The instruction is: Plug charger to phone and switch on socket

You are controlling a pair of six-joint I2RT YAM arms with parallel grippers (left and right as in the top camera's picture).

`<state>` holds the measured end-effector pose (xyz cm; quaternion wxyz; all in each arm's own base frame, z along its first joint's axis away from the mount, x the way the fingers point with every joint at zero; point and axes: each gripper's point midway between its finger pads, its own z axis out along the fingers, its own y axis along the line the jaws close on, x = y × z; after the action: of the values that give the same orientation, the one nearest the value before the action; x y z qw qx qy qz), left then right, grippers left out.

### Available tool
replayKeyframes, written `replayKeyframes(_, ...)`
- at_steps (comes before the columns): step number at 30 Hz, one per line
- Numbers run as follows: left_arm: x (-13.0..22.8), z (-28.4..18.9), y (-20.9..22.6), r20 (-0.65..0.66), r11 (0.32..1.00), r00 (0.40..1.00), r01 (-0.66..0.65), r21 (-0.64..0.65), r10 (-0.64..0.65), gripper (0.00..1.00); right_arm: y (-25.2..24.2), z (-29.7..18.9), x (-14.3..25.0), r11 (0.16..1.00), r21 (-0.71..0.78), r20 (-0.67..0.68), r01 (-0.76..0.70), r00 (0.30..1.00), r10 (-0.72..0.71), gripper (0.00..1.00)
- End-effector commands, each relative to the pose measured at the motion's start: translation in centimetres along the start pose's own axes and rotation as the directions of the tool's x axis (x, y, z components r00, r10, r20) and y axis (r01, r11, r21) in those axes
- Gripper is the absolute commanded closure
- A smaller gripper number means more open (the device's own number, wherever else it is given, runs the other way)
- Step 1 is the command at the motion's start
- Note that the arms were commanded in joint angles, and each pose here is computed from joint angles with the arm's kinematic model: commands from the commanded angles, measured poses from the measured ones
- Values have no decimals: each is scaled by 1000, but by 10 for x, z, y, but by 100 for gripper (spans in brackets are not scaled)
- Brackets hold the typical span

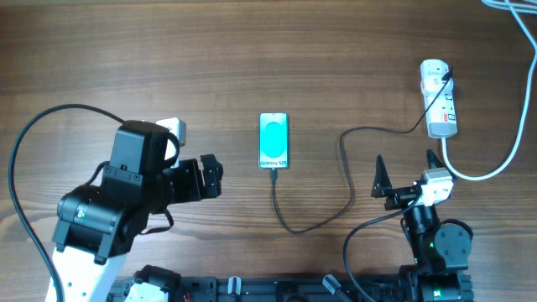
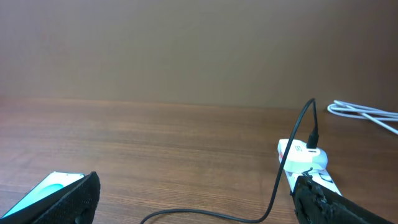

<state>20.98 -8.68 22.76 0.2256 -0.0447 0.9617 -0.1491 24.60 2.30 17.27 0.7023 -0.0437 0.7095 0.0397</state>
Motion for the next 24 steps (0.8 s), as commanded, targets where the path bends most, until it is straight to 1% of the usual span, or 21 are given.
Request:
replayKeyframes(1,0,2,4,0,1000,1000,-2,-16,2,0,-3,-1,-3,1000,16,12,18,1000,-18,0)
replayKeyframes(2,0,2,4,2,1000,1000,-7,-20,7,0,-3,-1,-3,1000,16,12,18,1000,-18,0)
replayKeyframes(4,-1,1,20,15,994,1000,-11,-108,12,0,-3,-1,-3,1000,16,12,18,1000,-18,0)
replayKeyframes(9,-1,-1,23,23,992,1000,-10,-122,13,0,-3,-1,-3,1000,16,12,18,1000,-18,0)
replayKeyframes(10,-3,-6,30,55,988,998,-5,-154,14,0,-3,-1,-3,1000,16,12,18,1000,-18,0)
replayKeyframes(11,-6,-11,31,85,988,996,2,-154,12,0,-3,-1,-3,1000,16,12,18,1000,-18,0)
replayKeyframes(13,-10,-15,34,162,991,987,15,-135,7,0,-3,-1,-3,1000,16,12,18,1000,-18,0)
replayKeyframes(15,-9,-10,38,218,994,975,-15,-106,39,0,-3,-1,-3,1000,16,12,18,1000,-18,0)
replayKeyframes(16,-9,-6,34,250,995,964,-72,-72,88,0,-3,-1,-3,1000,16,12,18,1000,-18,0)
replayKeyframes(17,-10,-3,27,299,988,942,-152,-27,153,0,-3,-1,-3,1000,16,12,18,1000,-18,0)
replayKeyframes(18,-11,-3,23,352,980,917,-199,-2,187,0,-3,-1,-3,1000,16,12,18,1000,-18,0)
replayKeyframes(21,-3,2,29,437,978,881,-209,12,183,0,-3,-1,-3,1000,16,12,18,1000,-18,0)
replayKeyframes(24,9,20,37,453,977,872,-212,10,184,0,-3,-1,-3,1000,16,12,18,1000,-18,0)
